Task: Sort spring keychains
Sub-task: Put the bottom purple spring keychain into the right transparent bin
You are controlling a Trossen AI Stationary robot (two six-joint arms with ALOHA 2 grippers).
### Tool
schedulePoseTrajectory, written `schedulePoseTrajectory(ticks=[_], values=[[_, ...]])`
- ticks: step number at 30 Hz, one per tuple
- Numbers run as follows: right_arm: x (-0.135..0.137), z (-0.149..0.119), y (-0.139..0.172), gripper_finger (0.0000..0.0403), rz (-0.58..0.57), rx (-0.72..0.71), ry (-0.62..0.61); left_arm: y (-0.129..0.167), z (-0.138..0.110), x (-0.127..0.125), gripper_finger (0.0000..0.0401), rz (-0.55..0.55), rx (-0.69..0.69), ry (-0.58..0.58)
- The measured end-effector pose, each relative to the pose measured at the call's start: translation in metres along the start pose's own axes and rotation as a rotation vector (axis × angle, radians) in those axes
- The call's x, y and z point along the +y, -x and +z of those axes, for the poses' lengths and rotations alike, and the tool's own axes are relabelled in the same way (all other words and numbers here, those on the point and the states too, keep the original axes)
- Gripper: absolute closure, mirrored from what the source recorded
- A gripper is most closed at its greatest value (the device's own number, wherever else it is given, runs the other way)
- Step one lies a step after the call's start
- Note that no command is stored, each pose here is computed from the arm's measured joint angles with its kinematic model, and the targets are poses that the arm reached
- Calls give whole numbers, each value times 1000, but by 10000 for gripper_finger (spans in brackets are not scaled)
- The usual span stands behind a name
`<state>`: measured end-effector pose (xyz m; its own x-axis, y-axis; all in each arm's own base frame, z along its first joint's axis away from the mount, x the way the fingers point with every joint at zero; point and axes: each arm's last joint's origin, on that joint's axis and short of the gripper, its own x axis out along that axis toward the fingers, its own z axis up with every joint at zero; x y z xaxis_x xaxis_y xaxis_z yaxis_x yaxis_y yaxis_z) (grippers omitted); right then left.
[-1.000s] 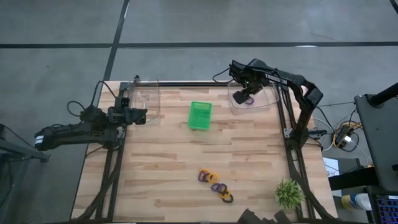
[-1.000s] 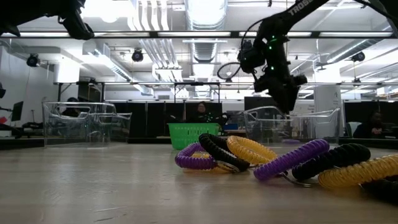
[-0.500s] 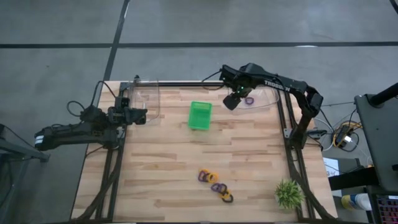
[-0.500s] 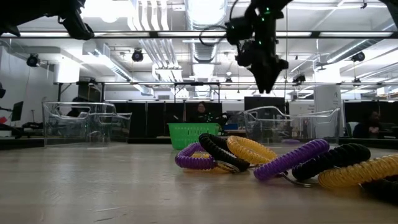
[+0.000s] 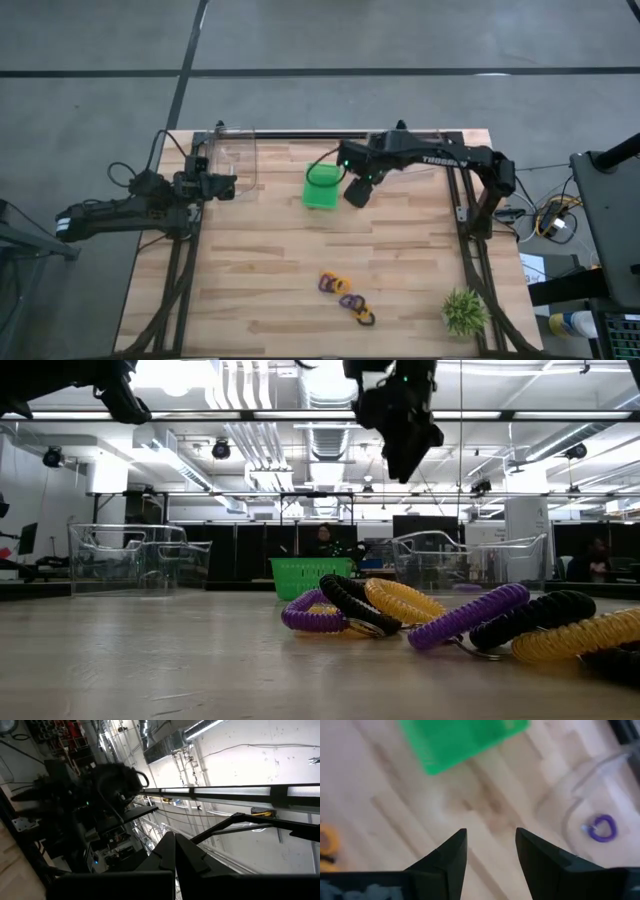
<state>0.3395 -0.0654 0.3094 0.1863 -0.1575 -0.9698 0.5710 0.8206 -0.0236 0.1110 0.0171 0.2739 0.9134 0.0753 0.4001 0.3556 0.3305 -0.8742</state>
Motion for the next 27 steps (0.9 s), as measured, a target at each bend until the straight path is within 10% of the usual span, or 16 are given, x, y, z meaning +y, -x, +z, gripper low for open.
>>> schedulePoseTrajectory(ticks=[27], values=[[154, -77, 34, 239, 443, -155, 318, 0, 0, 0, 398, -1, 14, 15]])
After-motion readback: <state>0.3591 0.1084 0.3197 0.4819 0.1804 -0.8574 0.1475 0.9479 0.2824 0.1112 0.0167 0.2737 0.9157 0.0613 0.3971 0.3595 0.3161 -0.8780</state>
